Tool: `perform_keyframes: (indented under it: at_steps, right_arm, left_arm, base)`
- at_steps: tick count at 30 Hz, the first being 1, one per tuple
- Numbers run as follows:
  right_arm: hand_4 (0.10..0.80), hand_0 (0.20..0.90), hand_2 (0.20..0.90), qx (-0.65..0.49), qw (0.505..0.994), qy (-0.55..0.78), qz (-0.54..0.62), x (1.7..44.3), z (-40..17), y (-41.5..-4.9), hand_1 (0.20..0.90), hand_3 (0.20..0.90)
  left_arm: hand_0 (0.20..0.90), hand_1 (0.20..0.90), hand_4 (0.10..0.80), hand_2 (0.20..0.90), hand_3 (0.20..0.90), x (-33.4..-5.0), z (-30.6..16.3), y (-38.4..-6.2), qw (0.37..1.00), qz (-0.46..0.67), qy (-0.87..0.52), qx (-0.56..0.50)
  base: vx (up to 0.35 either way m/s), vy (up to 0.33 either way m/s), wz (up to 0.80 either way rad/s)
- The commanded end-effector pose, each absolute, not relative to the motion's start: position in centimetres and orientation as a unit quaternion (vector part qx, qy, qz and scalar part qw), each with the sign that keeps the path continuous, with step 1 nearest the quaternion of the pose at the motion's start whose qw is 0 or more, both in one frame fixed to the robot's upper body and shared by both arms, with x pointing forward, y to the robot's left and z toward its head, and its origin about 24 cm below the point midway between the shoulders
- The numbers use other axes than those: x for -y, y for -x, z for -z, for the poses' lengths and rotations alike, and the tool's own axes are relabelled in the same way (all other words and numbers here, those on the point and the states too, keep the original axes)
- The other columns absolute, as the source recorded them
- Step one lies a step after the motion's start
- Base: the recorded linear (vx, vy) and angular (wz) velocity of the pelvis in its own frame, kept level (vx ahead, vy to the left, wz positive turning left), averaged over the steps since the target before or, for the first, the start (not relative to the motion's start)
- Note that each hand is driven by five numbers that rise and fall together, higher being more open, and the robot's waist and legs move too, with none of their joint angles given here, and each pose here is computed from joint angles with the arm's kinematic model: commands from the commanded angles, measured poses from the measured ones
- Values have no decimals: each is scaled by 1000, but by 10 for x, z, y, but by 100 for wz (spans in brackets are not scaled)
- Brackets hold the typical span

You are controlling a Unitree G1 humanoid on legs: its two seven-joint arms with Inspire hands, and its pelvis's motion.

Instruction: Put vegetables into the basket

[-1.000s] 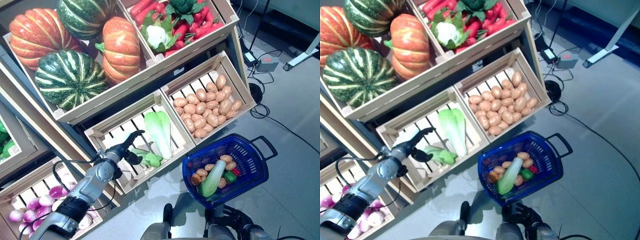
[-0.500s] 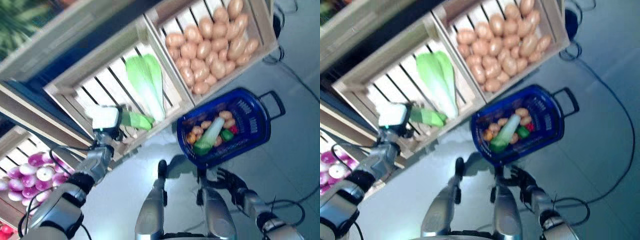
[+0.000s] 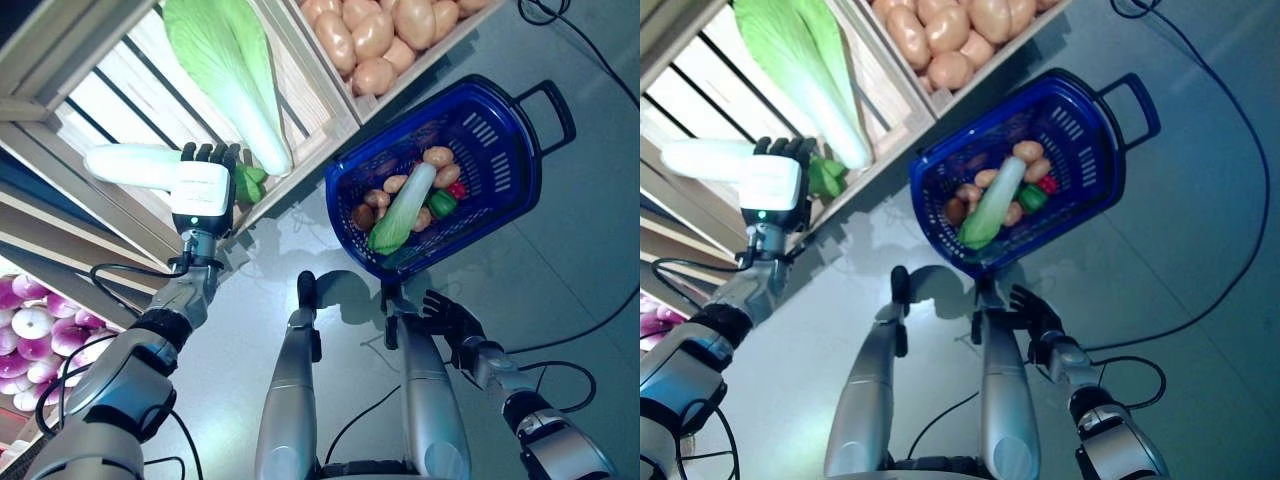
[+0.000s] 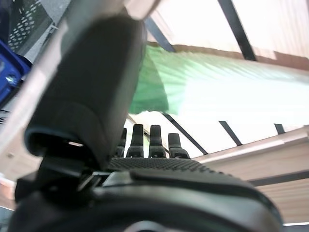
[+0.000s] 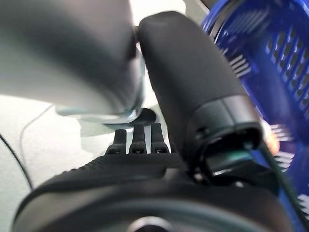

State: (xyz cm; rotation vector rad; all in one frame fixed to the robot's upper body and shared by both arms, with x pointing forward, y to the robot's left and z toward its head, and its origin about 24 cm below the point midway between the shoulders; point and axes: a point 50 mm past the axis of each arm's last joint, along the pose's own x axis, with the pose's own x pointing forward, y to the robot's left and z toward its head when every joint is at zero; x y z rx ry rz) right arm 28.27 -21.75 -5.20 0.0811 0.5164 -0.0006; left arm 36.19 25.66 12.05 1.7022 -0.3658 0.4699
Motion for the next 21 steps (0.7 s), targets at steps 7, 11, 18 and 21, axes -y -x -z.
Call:
perform_keyframes:
  at_steps: [7,11,18,21]
  right_arm:
    - [800,900,900,-228,973,-31,12,222,44,-278,900,900]
    - [800,900,900,-220,975,-35,16,223,42,-279,900,900]
    - [800,900,900,-213,976,-43,19,228,41,-277,900,900]
    - [800,900,900,-212,976,-41,21,230,40,-277,900,900]
  left_arm:
    - [900,900,800,900,900,-282,-186,-368,578,-340,-718,187]
    - [900,900,800,900,900,-289,-182,-365,570,-356,-719,179]
    - [900,900,800,900,900,-301,-183,-360,556,-388,-714,176]
    - [900,900,800,900,900,-311,-194,-361,554,-399,-714,153]
  base:
    - [8,14,-3]
    - [9,4,-6]
    - [16,25,3]
    - [34,63,-2]
